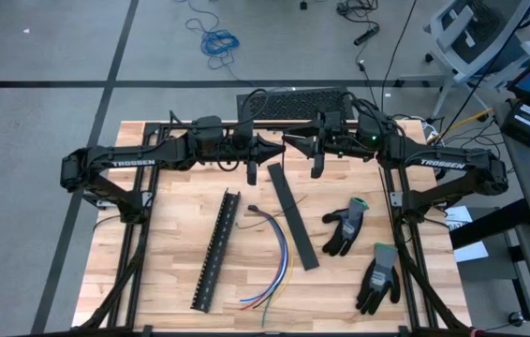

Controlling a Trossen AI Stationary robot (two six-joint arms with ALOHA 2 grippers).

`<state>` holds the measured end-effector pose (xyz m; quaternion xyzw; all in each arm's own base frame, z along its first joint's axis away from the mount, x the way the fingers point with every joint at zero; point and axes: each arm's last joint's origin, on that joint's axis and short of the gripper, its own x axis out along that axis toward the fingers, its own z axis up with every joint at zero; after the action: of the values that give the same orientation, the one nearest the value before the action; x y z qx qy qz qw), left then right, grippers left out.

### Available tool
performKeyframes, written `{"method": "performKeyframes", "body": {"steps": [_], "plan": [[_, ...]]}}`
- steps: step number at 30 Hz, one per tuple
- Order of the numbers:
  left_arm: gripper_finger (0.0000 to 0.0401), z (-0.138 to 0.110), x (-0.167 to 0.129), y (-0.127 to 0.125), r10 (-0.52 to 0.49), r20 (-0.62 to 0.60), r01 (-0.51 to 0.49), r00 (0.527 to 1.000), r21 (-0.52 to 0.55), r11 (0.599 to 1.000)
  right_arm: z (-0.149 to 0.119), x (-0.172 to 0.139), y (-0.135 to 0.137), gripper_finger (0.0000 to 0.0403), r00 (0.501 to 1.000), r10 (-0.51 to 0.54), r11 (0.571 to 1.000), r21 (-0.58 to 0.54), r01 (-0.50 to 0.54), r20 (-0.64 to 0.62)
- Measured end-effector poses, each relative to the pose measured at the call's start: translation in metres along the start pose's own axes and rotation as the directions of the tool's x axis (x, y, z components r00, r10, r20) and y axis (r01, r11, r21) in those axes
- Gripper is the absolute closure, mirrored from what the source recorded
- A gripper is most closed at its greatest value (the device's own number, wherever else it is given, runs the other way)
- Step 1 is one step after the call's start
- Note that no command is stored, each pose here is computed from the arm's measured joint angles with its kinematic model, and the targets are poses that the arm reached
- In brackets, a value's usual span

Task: Ziptie cables
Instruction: Wrap the black zip tie on the cables

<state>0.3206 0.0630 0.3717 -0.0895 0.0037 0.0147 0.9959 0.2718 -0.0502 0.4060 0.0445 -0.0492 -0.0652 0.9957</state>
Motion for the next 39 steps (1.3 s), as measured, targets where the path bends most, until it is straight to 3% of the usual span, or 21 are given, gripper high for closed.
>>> {"method": "performKeyframes", "body": {"steps": [7,13,22,31,35,37,39], "plan": [[0.0401,0.0,0.0,0.0,0.0,0.002,0.0,1.0,0.0,1.0,0.0,0.0,0.0,0.0338,1.0,0.0,1.0,0.009,0.0,-0.001],[0.0401,0.0,0.0,0.0,-0.001,0.003,0.001,1.0,0.0,1.0,0.0,0.0,0.0,0.0396,1.0,-0.008,1.0,-0.007,0.008,0.0],[0.0396,0.001,0.0,0.002,0.004,0.003,-0.004,1.0,0.007,1.0,-0.001,0.0,-0.001,0.0402,1.0,-0.021,1.0,0.006,0.021,-0.004],[0.0295,0.027,-0.027,0.004,0.046,0.089,-0.059,0.995,0.158,0.986,-0.004,0.0,-0.002,0.0403,0.999,-0.028,1.0,0.012,0.029,-0.04],[0.0245,0.046,-0.059,0.003,0.21,0.135,-0.24,0.968,0.276,0.931,-0.009,-0.001,-0.007,0.0403,0.994,-0.054,0.997,0.05,0.058,-0.093],[0.0228,0.05,-0.077,-0.001,0.311,0.098,-0.324,0.945,0.39,0.862,-0.007,-0.001,-0.008,0.0403,0.997,-0.021,0.991,0.132,0.031,-0.076],[0.0221,0.041,-0.088,-0.008,0.382,-0.025,-0.309,0.924,0.541,0.782,-0.003,0.0,-0.011,0.0403,0.999,0.022,0.967,0.253,-0.012,-0.038]]}}
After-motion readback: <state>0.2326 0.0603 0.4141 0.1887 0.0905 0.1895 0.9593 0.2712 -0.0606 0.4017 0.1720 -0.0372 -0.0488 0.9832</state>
